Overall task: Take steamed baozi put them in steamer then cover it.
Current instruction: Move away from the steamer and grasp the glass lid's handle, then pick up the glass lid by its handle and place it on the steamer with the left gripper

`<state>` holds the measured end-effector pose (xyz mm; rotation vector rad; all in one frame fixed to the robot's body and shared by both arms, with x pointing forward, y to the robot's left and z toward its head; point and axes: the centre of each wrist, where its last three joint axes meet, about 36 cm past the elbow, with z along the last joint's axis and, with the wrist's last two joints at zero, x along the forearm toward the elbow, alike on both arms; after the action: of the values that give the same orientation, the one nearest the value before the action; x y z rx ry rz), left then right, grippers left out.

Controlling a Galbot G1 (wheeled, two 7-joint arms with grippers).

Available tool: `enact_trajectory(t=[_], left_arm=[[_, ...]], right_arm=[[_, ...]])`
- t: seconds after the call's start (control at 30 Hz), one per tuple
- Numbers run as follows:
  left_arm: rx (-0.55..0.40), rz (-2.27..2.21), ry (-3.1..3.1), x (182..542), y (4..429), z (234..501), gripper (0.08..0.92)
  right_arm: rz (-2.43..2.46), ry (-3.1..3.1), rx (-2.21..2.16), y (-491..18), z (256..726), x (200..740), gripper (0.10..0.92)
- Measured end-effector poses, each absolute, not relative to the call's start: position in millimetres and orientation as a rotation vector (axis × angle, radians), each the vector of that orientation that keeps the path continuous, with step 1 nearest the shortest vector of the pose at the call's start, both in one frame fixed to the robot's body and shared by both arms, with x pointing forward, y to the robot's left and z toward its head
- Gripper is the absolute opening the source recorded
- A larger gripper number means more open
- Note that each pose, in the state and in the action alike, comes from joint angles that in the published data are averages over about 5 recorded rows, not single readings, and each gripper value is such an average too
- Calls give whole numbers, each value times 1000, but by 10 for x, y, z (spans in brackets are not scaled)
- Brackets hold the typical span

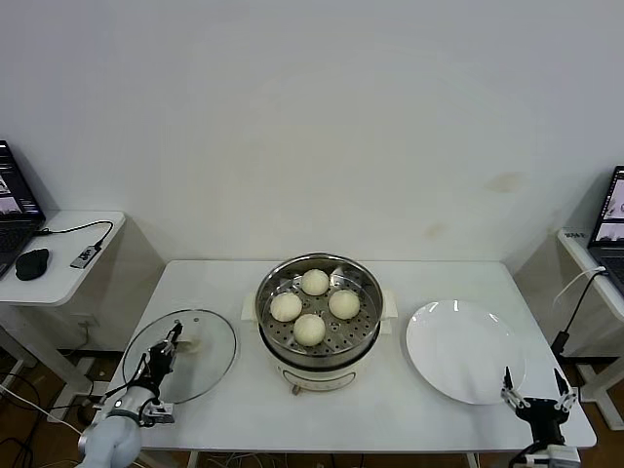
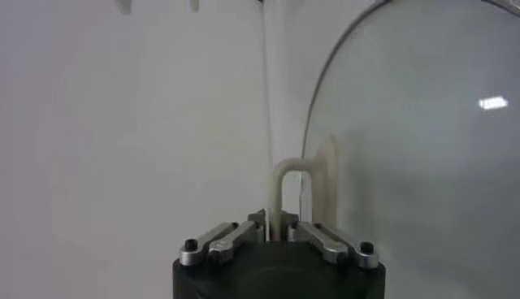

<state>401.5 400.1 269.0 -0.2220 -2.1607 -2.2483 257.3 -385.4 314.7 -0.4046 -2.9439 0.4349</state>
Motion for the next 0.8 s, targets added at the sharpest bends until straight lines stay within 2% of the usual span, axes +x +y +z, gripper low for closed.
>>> enact_trajectory(t=[0.23,0.47,0.8], left_arm=[[-136,-2262,-2175,3880,4021,3030,140],[-46,-2252,-2173,3701,3965,3596,140],[13,-2238,-2282,3635,3437,4434,140]], right_arm=[[458,-2955,-361,-3827,3187,2578,823],[480,-2966,-327,-3787,3219,2559,823],[514,-2974,-309,-3704,3186,2600,823]])
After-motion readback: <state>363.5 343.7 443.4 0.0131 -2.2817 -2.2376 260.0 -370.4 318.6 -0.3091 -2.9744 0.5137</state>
